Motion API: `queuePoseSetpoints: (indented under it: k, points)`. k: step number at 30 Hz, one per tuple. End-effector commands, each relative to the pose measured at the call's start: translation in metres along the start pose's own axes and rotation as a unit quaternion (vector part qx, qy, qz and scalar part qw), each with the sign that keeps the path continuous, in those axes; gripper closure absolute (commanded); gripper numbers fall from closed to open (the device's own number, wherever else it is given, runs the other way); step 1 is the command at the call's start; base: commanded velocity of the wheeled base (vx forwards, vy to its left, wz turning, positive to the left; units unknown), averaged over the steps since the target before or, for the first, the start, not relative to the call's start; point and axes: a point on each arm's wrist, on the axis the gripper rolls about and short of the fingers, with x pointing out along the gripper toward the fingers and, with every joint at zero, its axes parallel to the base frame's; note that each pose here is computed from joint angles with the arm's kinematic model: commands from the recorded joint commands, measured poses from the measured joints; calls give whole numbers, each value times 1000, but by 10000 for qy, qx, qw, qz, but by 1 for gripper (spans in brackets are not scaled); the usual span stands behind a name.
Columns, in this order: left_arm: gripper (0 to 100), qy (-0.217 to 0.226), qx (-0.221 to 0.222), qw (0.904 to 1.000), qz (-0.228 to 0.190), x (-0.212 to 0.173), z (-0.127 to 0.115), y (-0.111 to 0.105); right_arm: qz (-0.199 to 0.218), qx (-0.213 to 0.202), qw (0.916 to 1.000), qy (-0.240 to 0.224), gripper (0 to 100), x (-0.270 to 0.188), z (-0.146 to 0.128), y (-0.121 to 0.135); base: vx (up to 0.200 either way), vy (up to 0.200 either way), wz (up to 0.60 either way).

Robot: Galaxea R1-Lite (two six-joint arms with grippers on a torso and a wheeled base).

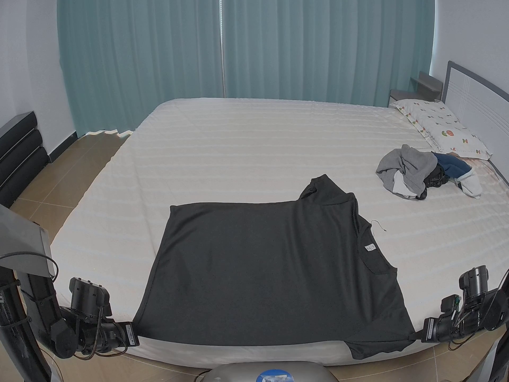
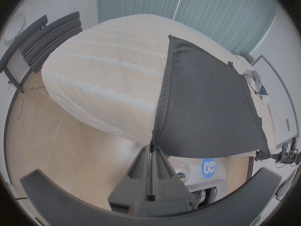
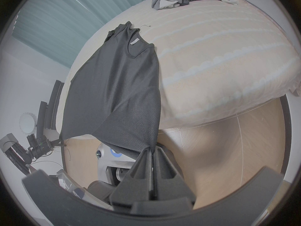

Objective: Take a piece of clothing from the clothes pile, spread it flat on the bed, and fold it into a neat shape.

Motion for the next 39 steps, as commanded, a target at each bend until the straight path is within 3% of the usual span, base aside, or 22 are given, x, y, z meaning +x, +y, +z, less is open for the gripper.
queuePoseSetpoints:
  k: [1,15,22,26,28,29,30,34,39]
  points:
    - [100,159,117,9998,65,-4,-6,2,-22,-81,9999,-76,100,-10,-5,4,0,0,0]
    - [100,628,581,9962,184,-21,-16,3,-92,-90,9999,-47,100,-34,-19,8,0,0,0]
    - [100,593,621,9962,147,-25,-17,1,-165,-111,9997,-108,100,-39,-21,9,0,0,0]
    - [100,73,432,9990,-57,-22,-1,-4,-102,-134,9992,-350,100,-41,-15,11,0,0,0]
    - [100,22,394,9992,-72,-21,1,-4,-95,-135,9991,-379,100,-41,-14,11,0,0,0]
    - [100,-548,-262,9977,-289,-19,17,-11,-39,-170,9981,-584,100,-40,-4,13,0,0,0]
    - [100,-628,-362,9968,-334,-18,20,-12,-32,-177,9979,-630,100,-40,-2,14,0,0,0]
    - [100,-1332,-926,9843,-695,-21,39,-17,65,-162,9946,-1022,100,-41,12,17,0,0,0]
    - [100,-1888,-1076,9722,-871,-27,52,-15,252,163,9889,-1457,100,-44,29,23,0,0,0]
